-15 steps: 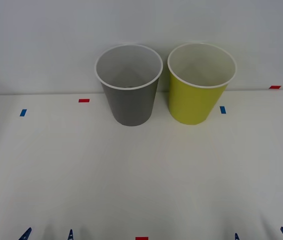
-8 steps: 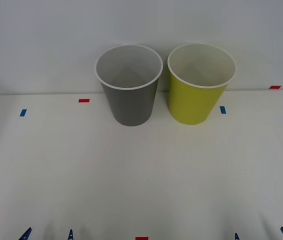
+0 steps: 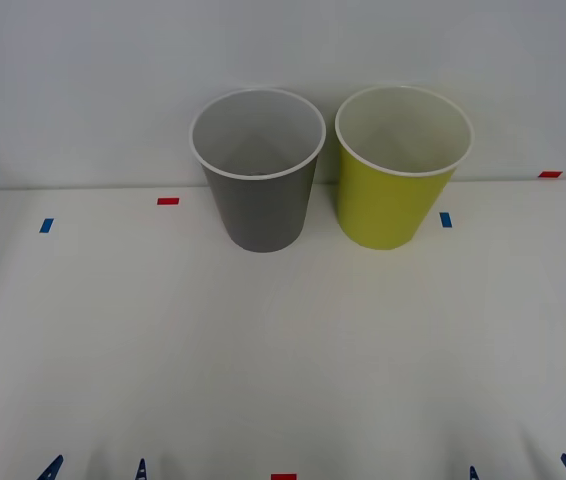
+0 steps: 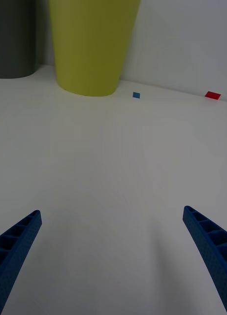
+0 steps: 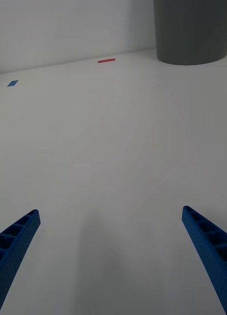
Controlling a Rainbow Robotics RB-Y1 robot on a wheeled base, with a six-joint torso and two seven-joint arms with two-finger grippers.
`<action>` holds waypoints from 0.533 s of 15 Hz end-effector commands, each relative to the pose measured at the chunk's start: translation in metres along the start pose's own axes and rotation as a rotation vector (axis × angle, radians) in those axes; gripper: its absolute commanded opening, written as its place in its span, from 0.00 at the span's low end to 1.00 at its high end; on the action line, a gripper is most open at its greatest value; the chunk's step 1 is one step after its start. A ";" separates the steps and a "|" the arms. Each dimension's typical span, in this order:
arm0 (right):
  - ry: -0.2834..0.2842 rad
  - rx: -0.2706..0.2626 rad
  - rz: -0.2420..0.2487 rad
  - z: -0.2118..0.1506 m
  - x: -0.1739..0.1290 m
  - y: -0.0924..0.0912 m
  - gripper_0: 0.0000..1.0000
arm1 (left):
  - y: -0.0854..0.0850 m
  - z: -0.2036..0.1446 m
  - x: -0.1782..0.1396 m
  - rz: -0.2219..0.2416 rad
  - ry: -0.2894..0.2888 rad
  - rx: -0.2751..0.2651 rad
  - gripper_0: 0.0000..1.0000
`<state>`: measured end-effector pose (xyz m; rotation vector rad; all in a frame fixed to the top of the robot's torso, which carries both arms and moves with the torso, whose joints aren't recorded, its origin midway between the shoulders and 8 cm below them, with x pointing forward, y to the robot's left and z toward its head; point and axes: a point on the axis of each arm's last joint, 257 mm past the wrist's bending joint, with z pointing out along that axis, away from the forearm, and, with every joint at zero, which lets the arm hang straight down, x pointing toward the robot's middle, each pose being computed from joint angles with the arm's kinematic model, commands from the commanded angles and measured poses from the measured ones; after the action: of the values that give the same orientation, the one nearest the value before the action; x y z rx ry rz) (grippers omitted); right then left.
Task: Put cans in the gray bin and PET bottles in the light green bin.
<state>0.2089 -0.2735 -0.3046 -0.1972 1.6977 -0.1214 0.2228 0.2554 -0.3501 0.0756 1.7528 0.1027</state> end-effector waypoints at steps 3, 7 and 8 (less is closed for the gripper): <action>0.000 0.000 0.000 0.000 0.000 0.000 1.00 | 0.000 0.000 0.000 0.000 0.000 0.000 1.00; 0.000 0.000 0.000 0.000 0.000 0.000 1.00 | 0.000 0.000 0.000 0.000 0.000 0.000 1.00; 0.000 0.000 0.000 0.000 0.000 0.000 1.00 | 0.000 0.000 0.000 0.000 0.000 0.000 1.00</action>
<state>0.2089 -0.2735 -0.3046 -0.1972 1.6977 -0.1214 0.2228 0.2554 -0.3501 0.0756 1.7528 0.1027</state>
